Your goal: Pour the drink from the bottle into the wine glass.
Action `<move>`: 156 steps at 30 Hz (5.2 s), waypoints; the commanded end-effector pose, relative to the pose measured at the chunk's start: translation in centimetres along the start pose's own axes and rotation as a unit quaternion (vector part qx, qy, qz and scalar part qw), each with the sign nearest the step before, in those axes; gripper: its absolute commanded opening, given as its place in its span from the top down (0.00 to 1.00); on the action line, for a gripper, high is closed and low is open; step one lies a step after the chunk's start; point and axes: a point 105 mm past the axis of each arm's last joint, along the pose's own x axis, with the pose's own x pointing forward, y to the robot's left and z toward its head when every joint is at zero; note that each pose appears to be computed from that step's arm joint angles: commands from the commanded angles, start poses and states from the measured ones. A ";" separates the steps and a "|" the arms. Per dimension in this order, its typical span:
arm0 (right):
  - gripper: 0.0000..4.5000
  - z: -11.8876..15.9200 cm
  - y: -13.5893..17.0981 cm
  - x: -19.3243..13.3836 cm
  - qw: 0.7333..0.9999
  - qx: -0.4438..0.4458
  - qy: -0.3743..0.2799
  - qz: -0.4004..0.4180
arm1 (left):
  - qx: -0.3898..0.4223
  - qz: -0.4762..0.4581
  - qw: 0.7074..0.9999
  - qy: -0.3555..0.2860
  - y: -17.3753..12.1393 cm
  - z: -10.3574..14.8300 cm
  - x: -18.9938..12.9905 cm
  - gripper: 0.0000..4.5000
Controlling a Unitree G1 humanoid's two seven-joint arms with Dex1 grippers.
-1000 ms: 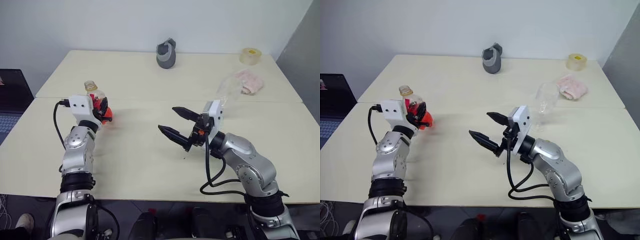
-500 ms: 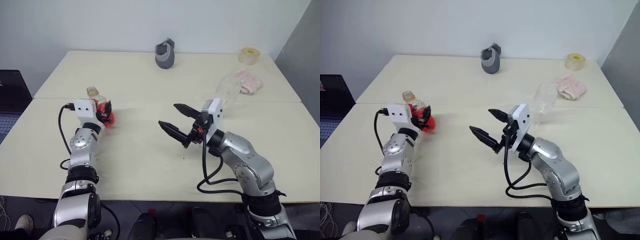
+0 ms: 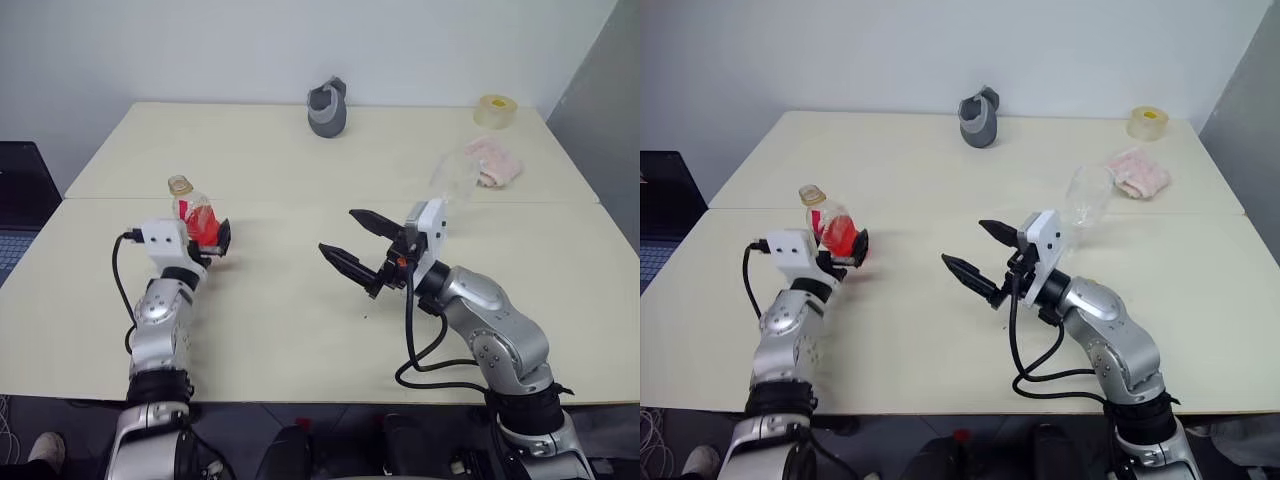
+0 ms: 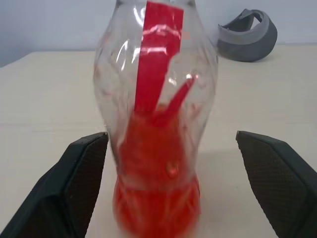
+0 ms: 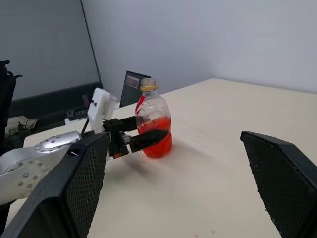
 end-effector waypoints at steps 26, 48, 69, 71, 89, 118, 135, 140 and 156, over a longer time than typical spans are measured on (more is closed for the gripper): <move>0.00 -5.1 -10.1 -8.3 0.956 -0.062 0.105 -0.266 | 0.003 -0.370 0.925 0.084 -10.3 4.7 -12.7 0.01; 0.04 -5.5 -18.0 -5.9 0.928 -0.085 0.079 -0.355 | 0.017 -0.397 0.916 0.062 -10.8 4.8 -11.7 0.00; 0.97 -1.3 -12.2 4.3 0.974 -0.134 0.021 -0.181 | -0.011 -0.293 0.952 0.092 -7.2 3.5 -12.9 0.00; 0.97 -0.9 -10.7 6.3 0.981 -0.119 0.009 -0.150 | -0.006 -0.256 0.962 0.094 -5.7 3.5 -13.6 0.00; 0.97 -9.3 -5.9 10.0 0.990 -0.095 0.102 -0.039 | 0.002 -0.118 0.987 0.105 -3.9 2.1 -19.3 0.00; 0.21 -3.7 -0.8 -1.6 0.988 -0.107 0.087 0.064 | 0.008 -0.023 0.999 0.035 1.0 1.6 -10.0 0.00; 0.21 -0.4 2.2 -1.7 0.989 -0.081 0.028 0.118 | 0.015 -0.036 0.999 0.025 1.5 3.0 -3.0 0.00; 0.21 -0.2 2.0 -1.6 0.990 -0.083 0.025 0.110 | 0.018 -0.044 0.999 0.024 1.6 3.4 -1.7 0.00; 0.21 0.2 1.8 -1.7 0.992 -0.083 0.028 0.093 | 0.020 -0.074 0.997 0.016 0.6 2.9 3.7 0.00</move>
